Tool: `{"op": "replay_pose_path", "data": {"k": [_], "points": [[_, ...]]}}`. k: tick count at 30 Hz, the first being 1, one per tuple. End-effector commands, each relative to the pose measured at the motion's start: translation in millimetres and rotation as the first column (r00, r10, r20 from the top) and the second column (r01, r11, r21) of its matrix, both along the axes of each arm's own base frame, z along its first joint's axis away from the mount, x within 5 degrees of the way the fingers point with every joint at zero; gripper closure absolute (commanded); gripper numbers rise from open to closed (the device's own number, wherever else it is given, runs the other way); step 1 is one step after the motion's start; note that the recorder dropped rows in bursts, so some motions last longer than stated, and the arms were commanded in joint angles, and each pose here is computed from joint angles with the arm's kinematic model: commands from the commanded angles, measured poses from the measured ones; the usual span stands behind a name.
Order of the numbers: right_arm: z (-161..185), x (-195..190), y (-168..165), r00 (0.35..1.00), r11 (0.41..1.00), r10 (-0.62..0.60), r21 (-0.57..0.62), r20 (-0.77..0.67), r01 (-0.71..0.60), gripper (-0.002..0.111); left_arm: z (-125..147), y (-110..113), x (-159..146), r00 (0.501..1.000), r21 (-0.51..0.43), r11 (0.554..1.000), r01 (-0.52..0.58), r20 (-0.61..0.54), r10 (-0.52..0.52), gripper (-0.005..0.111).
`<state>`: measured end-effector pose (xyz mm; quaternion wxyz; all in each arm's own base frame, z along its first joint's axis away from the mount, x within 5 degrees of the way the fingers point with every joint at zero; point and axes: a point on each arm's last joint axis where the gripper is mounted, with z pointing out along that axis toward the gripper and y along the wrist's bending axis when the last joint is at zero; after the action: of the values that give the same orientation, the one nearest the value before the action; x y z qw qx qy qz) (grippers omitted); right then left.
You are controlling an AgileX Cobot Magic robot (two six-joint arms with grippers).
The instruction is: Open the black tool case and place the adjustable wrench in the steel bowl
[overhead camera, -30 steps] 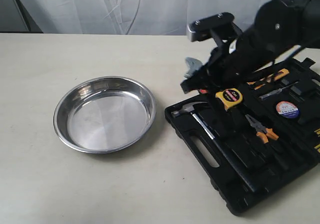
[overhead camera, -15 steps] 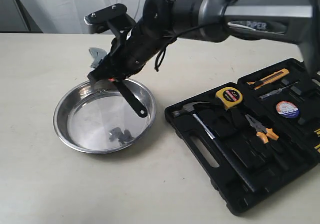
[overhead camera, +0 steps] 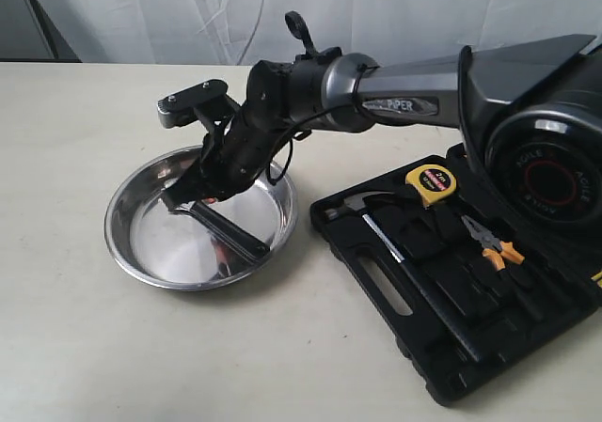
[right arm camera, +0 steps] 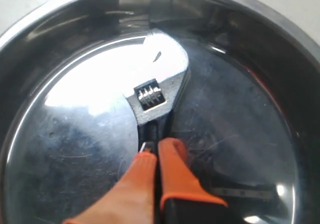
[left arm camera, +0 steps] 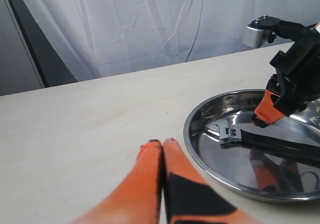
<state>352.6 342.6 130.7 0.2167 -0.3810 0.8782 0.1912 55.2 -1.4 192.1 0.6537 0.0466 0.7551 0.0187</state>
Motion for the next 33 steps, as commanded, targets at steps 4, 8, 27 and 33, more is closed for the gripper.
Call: {"op": "replay_pose_path", "data": {"k": [4,8,27,33], "points": [[9.0,1.4,1.7,1.0,1.0,0.0,0.021,0.028,0.0,0.109,-0.6,0.1,0.2,1.0,-0.005,1.0,-0.002,-0.006,0.002,0.106],[28.4,-0.1,0.8,0.999,0.999,0.002,0.044,0.051,-0.004,0.109,-0.6,0.1,0.2,1.0,-0.005,1.0,-0.002,-0.006,0.002,0.106],[164.7,-106.6,-65.4,0.939,0.991,-0.079,0.127,0.334,0.038,0.109,-0.6,0.1,0.2,1.0,-0.005,1.0,-0.002,-0.006,0.002,0.106],[194.8,-155.2,-120.0,0.927,0.98,-0.113,0.196,0.357,0.044,0.109,-0.6,0.1,0.2,1.0,-0.005,1.0,-0.002,-0.006,0.002,0.106]]}}
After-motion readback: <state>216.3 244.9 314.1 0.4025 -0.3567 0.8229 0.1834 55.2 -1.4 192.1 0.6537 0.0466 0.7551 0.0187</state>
